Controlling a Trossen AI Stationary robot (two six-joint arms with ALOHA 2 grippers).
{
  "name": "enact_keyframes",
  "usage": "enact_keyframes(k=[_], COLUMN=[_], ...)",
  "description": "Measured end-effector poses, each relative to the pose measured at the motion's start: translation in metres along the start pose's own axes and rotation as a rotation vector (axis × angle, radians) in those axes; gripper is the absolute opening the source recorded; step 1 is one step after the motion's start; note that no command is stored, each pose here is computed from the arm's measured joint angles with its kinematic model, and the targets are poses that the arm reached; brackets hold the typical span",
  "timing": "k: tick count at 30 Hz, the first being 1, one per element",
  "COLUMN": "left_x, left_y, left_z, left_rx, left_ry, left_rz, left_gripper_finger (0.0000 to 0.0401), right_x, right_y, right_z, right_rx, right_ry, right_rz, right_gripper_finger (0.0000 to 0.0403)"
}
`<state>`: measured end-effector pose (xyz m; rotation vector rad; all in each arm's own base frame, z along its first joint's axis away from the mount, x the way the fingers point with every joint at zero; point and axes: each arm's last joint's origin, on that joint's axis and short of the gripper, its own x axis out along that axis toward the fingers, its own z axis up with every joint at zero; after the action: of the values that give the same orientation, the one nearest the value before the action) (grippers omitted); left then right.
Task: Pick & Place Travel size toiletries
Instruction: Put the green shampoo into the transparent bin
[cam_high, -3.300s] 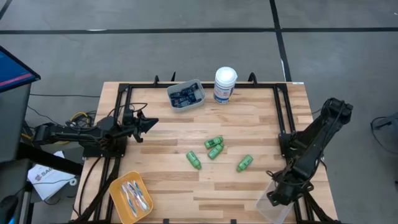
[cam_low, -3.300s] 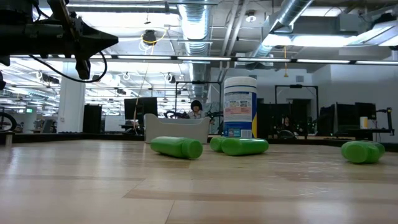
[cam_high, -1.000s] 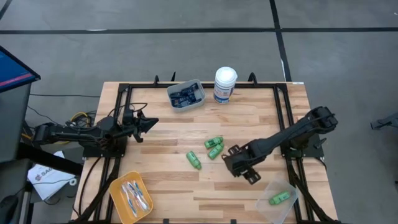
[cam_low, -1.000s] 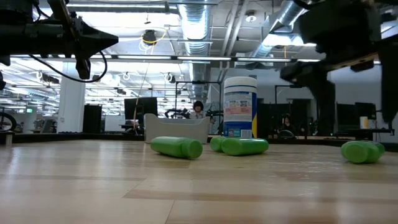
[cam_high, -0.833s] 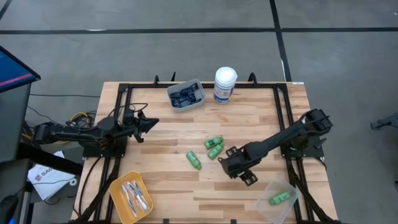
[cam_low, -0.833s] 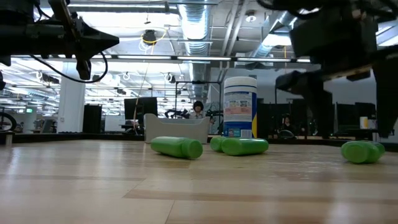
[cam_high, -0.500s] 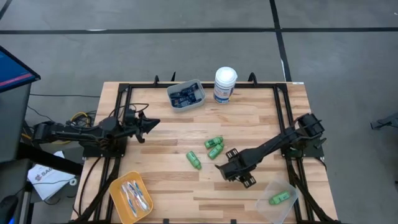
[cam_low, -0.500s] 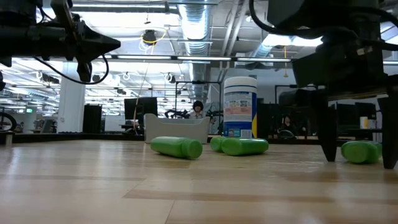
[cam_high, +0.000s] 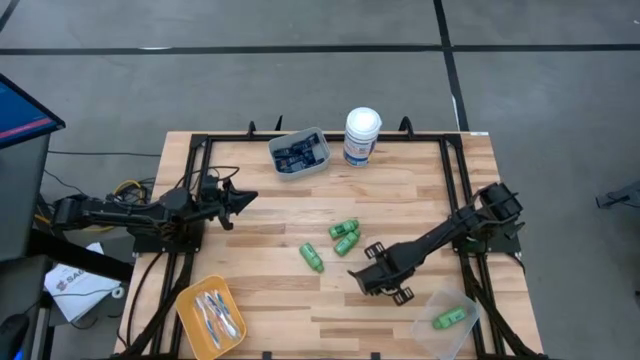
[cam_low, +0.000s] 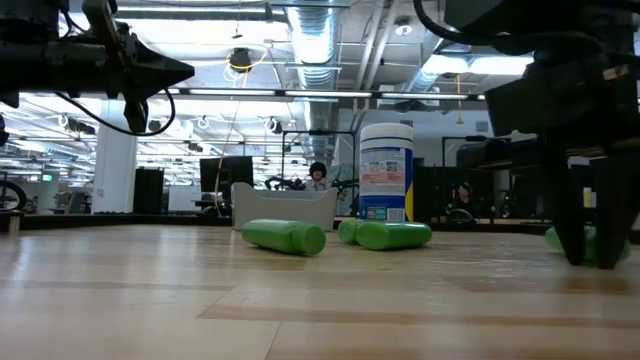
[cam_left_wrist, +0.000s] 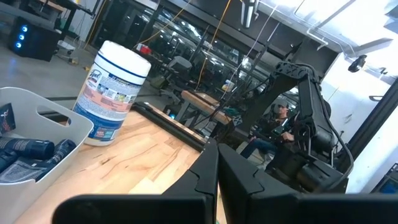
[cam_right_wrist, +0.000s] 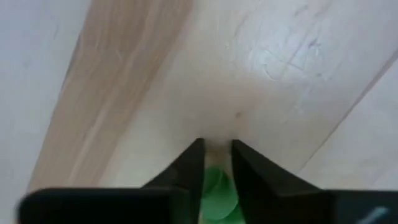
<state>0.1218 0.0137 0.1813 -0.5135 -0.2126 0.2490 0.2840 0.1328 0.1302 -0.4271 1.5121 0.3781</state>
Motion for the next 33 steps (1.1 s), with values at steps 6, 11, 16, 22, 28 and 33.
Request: enact_keyframes(k=[6, 11, 16, 22, 28, 33], left_x=[0.000, 0.000, -0.001, -0.011, -0.026, -0.034], left_y=[0.000, 0.000, -0.001, -0.006, -0.011, -0.012], left_z=[0.000, 0.001, 0.003, 0.016, 0.032, 0.039], left_rx=[-0.001, -0.002, -0.006, -0.038, -0.079, -0.096], left_ry=[-0.002, -0.005, -0.022, -0.138, -0.285, -0.349], left_rz=[-0.001, -0.003, -0.012, -0.076, -0.158, -0.192], left_gripper_finger=[0.0002, 0.0002, 0.0002, 0.0002, 0.0002, 0.0002], right_x=[-0.005, -0.018, -0.039, -0.050, -0.041, -0.041], right_y=[-0.002, -0.006, -0.012, -0.006, -0.010, -0.011], right_z=[0.003, 0.013, 0.025, 0.031, 0.022, 0.016], right_rx=[0.026, 0.052, 0.258, 0.177, 0.173, 0.134], right_ry=[0.006, -0.006, -0.038, -0.066, -0.006, 0.050], right_rz=[0.008, -0.030, 0.014, 0.026, 0.017, 0.022], right_gripper_finger=[0.0008, 0.0030, 0.0060, 0.0141, 0.0242, 0.0264])
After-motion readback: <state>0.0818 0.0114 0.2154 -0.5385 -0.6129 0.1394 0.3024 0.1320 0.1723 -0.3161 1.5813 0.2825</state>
